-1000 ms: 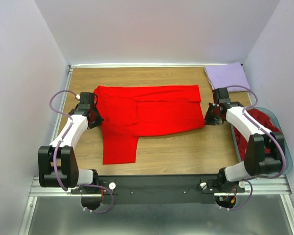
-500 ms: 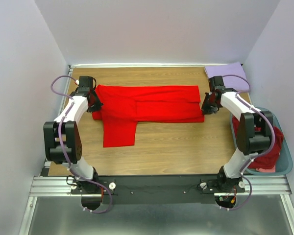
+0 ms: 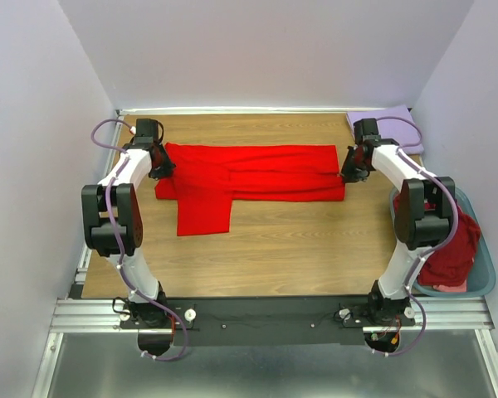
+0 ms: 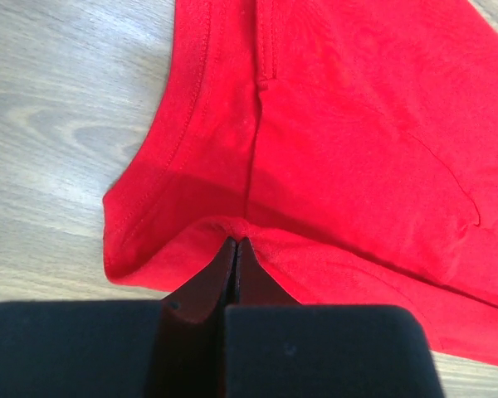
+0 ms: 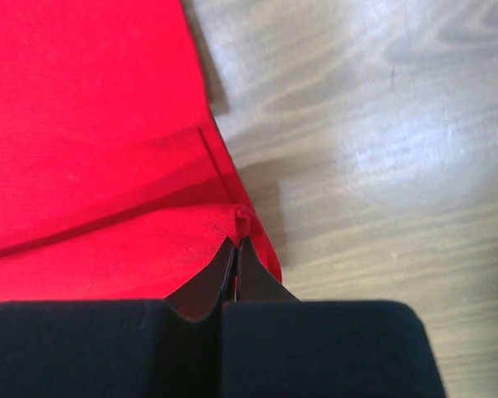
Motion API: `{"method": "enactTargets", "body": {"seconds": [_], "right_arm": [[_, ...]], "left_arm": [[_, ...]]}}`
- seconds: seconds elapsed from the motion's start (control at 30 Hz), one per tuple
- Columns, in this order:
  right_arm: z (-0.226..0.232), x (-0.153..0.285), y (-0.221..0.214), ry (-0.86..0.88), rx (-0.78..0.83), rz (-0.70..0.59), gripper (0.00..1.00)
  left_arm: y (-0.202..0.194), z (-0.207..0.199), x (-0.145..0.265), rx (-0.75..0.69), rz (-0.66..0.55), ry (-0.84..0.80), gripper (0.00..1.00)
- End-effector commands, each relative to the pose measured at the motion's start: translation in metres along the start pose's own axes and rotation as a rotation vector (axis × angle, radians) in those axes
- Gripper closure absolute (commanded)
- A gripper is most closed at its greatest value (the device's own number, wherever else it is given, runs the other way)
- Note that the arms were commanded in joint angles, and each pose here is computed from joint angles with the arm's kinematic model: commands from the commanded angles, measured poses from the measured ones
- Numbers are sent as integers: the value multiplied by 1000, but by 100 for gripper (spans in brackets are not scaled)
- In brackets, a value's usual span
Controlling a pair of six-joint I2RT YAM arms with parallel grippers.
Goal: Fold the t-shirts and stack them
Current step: Fold the tshirt
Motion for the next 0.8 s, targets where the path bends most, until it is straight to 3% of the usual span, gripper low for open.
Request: {"method": "enactTargets", "body": {"seconds": [0.0,0.57,0.67,0.77], "right_arm": [[2,-10,10,-3,-6,-5,100],[8,-42,20,0,-4,-1,100],[11,-43,21,20,2,4,98],[15,-37,29,40,13,-18,91]], "left_arm": [[8,1,-8,0,-11,-11,100],[19,8,-32,50,-84,13,100],[22,8,-33,52,-98,11,93],[26,6,-30,53,-110,6,78]]}}
Point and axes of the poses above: each gripper's point midway between its finger pads, its own x axis back along the fingers, its own z axis along the line the jaws close on, y = z × x, the point moved 5 cm from there along x, back along the fingers, and after that the axes turned 1 degree about x, right-handed, at the moved point
